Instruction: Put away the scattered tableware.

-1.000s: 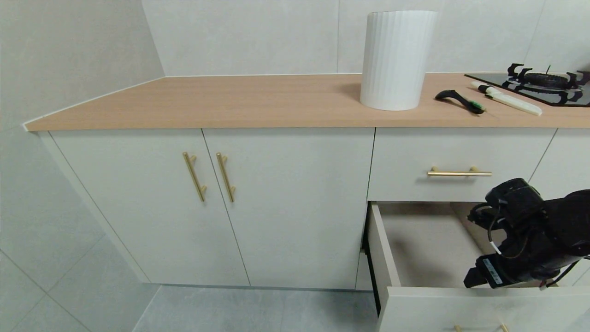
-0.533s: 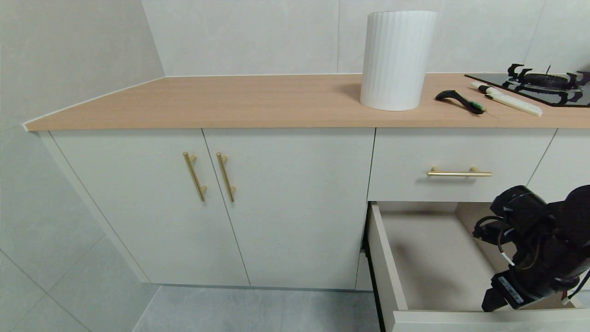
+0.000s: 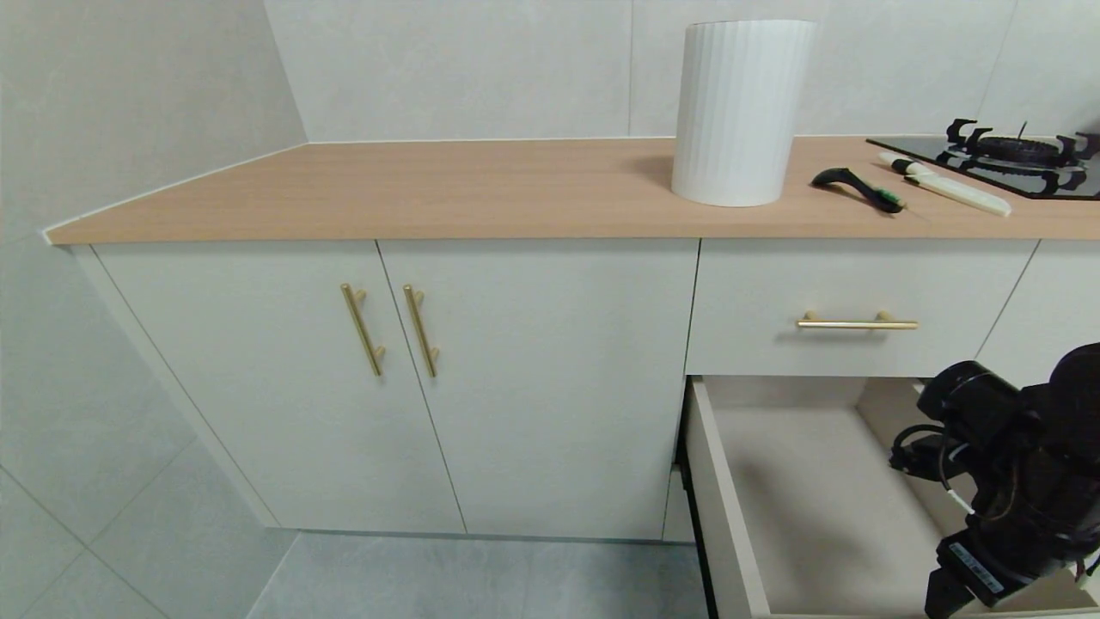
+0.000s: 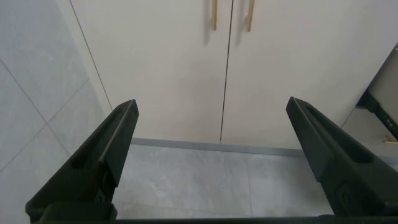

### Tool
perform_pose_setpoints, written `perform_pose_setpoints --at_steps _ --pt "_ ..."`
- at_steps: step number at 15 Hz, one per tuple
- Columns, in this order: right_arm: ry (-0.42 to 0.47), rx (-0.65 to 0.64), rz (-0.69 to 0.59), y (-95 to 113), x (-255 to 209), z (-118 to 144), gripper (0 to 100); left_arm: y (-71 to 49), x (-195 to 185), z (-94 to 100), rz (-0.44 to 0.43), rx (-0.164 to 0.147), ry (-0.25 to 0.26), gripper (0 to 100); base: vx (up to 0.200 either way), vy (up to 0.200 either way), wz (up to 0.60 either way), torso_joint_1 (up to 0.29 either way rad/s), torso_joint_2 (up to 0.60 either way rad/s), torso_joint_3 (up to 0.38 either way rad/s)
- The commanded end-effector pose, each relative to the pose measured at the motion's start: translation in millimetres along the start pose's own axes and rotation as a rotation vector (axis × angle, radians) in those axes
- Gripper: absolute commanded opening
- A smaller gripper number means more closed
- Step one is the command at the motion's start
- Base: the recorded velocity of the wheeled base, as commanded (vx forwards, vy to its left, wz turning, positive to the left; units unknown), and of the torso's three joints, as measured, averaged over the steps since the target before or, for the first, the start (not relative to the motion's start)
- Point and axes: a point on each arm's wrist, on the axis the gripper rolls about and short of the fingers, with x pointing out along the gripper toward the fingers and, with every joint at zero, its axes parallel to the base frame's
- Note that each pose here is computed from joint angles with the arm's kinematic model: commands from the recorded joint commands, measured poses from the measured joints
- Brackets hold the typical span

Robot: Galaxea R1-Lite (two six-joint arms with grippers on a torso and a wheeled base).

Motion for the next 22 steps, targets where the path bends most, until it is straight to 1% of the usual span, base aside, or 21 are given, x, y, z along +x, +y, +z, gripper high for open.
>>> perform_pose_setpoints --at_steps 1,3,4,5,6,7,8,9,11,14,16,20,22 --pt "0.003 -0.002 0.000 -0.1 -1.0 -0.9 100 0.0 0.0 0.0 0.000 0.000 0.000 100 0.000 0.000 0.00 0.000 0.00 0.000" --pt "-0.013 -0.002 -0.001 -0.1 -7.1 -4.3 100 0.0 0.0 0.0 0.002 0.000 0.000 100 0.000 0.000 0.00 0.000 0.00 0.000" --pt "-0.038 -0.007 -0.003 1.1 -13.1 -6.4 100 0.0 0.0 0.0 0.000 0.000 0.000 100 0.000 0.000 0.00 0.000 0.00 0.000" --pt "-0.086 -0.005 -0.002 0.0 -23.8 -10.7 100 0.0 0.0 0.0 0.002 0.000 0.000 100 0.000 0.000 0.00 0.000 0.00 0.000" --pt "-0.145 0.004 -0.004 -1.6 -37.3 -16.7 100 0.0 0.0 0.0 0.000 0.000 0.000 100 0.000 0.000 0.00 0.000 0.00 0.000" --pt "-0.227 0.015 0.005 -0.4 -53.6 -24.9 100 0.0 0.0 0.0 0.002 0.000 0.000 100 0.000 0.000 0.00 0.000 0.00 0.000" --pt "-0.326 0.041 0.040 -0.3 -72.7 -28.2 100 0.0 0.0 0.0 0.000 0.000 0.000 100 0.000 0.000 0.00 0.000 0.00 0.000" --pt "-0.394 0.048 0.080 -1.4 -86.3 -35.0 100 0.0 0.0 0.0 0.000 0.000 0.000 100 0.000 0.000 0.00 0.000 0.00 0.000" --pt "-0.521 0.059 0.104 -4.3 -109.5 -53.3 100 0.0 0.0 0.0 0.000 0.000 0.000 100 0.000 0.000 0.00 0.000 0.00 0.000" --pt "-0.649 0.074 0.095 -6.7 -126.9 -68.1 100 0.0 0.0 0.0 0.000 0.000 0.000 100 0.000 0.000 0.00 0.000 0.00 0.000" --pt "-0.678 0.077 0.093 -7.2 -130.5 -71.0 100 0.0 0.0 0.0 0.000 0.000 0.000 100 0.000 0.000 0.00 0.009 -0.10 -0.101" --pt "-0.700 0.082 0.088 -7.9 -132.5 -70.3 100 0.0 0.0 0.0 0.000 0.000 0.000 100 0.000 0.000 0.00 0.047 -0.32 -0.330" --pt "-0.758 0.086 0.086 -9.4 -138.9 -62.5 100 0.0 0.0 0.0 0.000 0.000 0.000 100 0.000 0.000 0.00 0.071 -0.54 -0.337"
